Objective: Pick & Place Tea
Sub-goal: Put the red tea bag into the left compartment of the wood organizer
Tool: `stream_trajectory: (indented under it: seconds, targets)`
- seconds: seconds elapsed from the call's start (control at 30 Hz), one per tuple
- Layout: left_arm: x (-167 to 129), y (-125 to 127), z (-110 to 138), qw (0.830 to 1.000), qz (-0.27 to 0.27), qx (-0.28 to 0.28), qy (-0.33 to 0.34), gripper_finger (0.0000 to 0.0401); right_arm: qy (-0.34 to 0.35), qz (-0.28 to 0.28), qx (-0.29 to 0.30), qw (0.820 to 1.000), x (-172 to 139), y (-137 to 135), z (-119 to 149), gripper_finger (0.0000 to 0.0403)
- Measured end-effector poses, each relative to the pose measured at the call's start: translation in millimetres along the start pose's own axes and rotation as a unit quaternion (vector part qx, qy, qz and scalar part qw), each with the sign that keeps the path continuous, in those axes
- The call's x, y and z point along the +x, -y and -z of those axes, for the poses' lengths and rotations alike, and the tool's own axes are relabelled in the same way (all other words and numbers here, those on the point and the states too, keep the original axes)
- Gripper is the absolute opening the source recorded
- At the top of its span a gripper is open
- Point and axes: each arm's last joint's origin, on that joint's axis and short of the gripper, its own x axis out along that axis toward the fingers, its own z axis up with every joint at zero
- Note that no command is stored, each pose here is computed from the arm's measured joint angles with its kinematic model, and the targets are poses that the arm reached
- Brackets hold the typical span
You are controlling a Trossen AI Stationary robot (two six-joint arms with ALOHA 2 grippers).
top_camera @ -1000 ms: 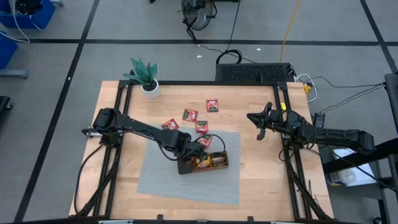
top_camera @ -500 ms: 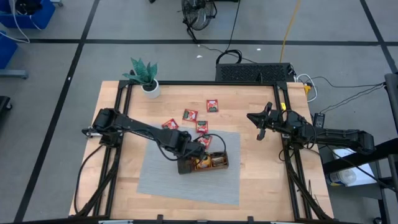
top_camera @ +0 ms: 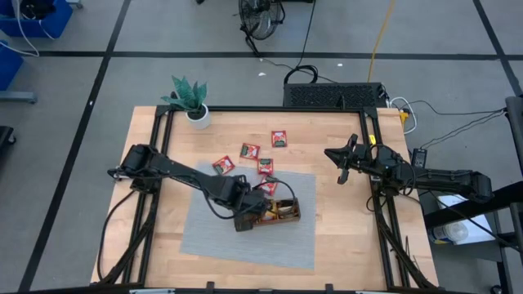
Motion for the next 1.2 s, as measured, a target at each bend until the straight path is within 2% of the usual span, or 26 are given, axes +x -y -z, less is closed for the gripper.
stream_trajectory:
  seconds: [0.53,0.73,0.93,1.2]
  targets:
    - [3.1,5.6,1.9,1.000,-0.010,-0.011,0.002,0.0000,0.000,0.000,0.000,1.000,0.0,0.0,0.0,0.0014]
    - [18.0,3.2,11.5,1.000,-0.021,-0.008,-0.013,0.0000,0.000,0.000,0.000,1.000,0.0,0.0,0.0,0.0014]
    - [20.3,3.5,10.8,1.000,-0.012,-0.011,-0.005,0.0001,0.000,0.000,0.000,1.000,0.0,0.0,0.0,0.0013]
    - [20.3,3.3,10.9,1.000,-0.013,0.001,-0.005,0.0033,0.000,0.000,0.000,1.000,0.0,0.0,0.0,0.0014]
